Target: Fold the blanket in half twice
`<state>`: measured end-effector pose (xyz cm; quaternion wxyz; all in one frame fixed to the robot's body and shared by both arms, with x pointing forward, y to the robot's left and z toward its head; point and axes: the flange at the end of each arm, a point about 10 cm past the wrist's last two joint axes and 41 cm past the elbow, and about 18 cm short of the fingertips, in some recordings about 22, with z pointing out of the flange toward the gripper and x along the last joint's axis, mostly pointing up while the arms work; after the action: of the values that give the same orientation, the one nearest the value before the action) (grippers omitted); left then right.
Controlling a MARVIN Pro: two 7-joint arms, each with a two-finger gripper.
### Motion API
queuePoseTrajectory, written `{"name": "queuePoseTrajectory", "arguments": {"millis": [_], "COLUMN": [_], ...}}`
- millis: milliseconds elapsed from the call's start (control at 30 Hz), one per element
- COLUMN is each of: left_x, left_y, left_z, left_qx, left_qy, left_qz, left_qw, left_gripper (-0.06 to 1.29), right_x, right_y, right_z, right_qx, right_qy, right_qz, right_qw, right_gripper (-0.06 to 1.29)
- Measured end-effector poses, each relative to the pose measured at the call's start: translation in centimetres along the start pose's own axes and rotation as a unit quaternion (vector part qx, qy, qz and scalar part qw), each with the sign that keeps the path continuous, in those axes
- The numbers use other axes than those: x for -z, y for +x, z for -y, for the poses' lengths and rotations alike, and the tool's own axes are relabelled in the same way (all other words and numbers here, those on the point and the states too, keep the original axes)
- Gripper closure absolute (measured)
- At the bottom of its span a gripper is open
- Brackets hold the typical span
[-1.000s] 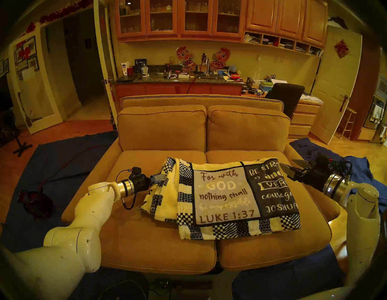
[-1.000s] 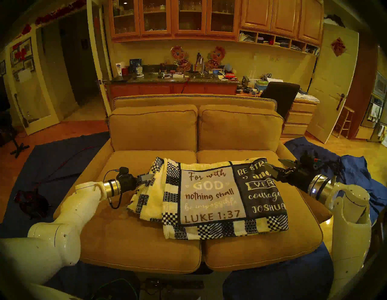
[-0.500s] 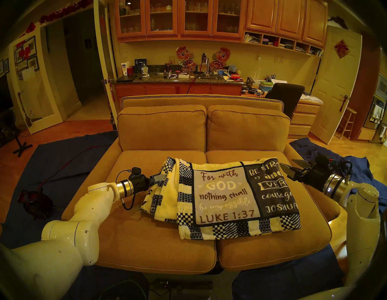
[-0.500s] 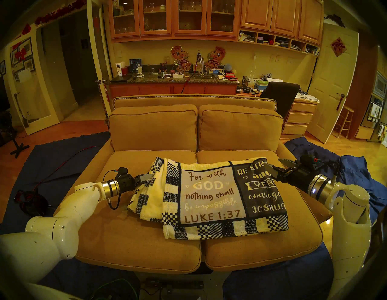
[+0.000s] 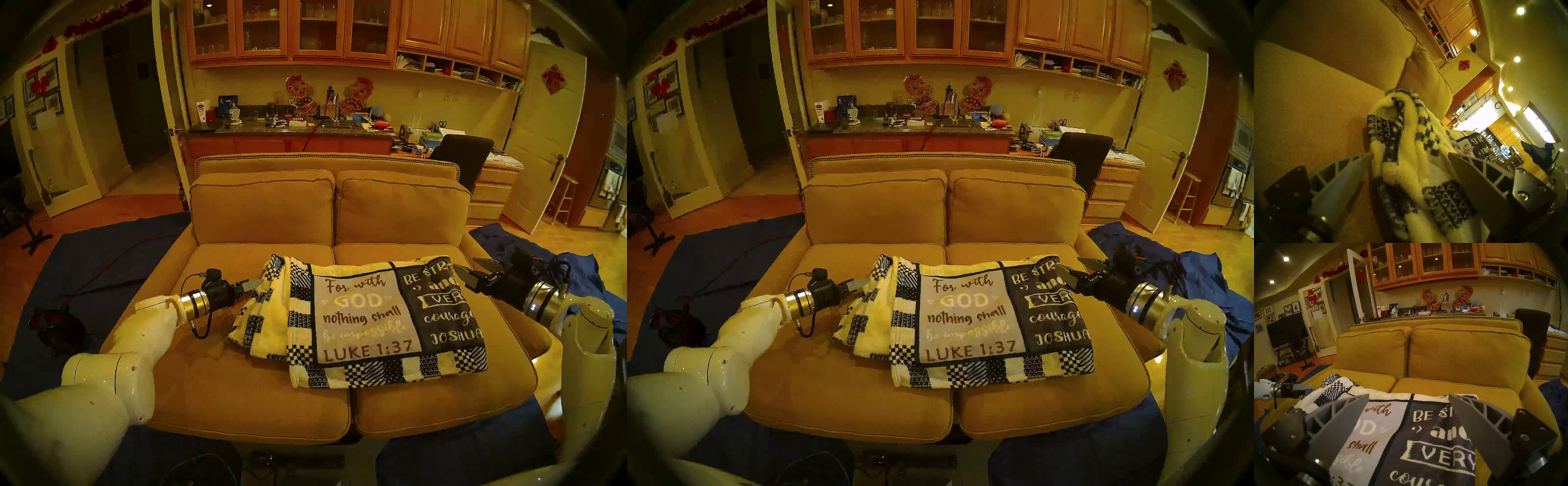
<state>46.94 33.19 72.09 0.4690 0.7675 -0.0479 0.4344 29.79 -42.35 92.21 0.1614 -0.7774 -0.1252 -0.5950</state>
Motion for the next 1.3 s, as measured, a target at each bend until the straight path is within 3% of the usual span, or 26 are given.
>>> {"name": "queuePoseTrajectory", "arguments": {"millis": [433,900,1300], "left_x": [-1.0,-0.8,-2.6], "left_y": [-1.3,-0.7,-1.2], "left_z": [0.3,0.4,-0.2], "left_qx": [0.015,0.009,0.010], "left_qy": [0.009,0.009,0.002], "left_qz": [0.011,0.005,0.013], "left_qw": [0.9998,0.9999,0.9999], "left_gripper": [0.05,0.05,0.05], "right_x": [0.0,0.0,0.0], "right_y": [0.0,0.0,0.0], "right_z": [0.0,0.0,0.0], "right_qx": [0.000,0.000,0.000], "right_qy": [0.000,0.000,0.000], "right_qz": [0.000,0.000,0.000], "right_qw": [1.0000,1.0000,1.0000], "right_gripper": [0.02,0.01,0.01]}}
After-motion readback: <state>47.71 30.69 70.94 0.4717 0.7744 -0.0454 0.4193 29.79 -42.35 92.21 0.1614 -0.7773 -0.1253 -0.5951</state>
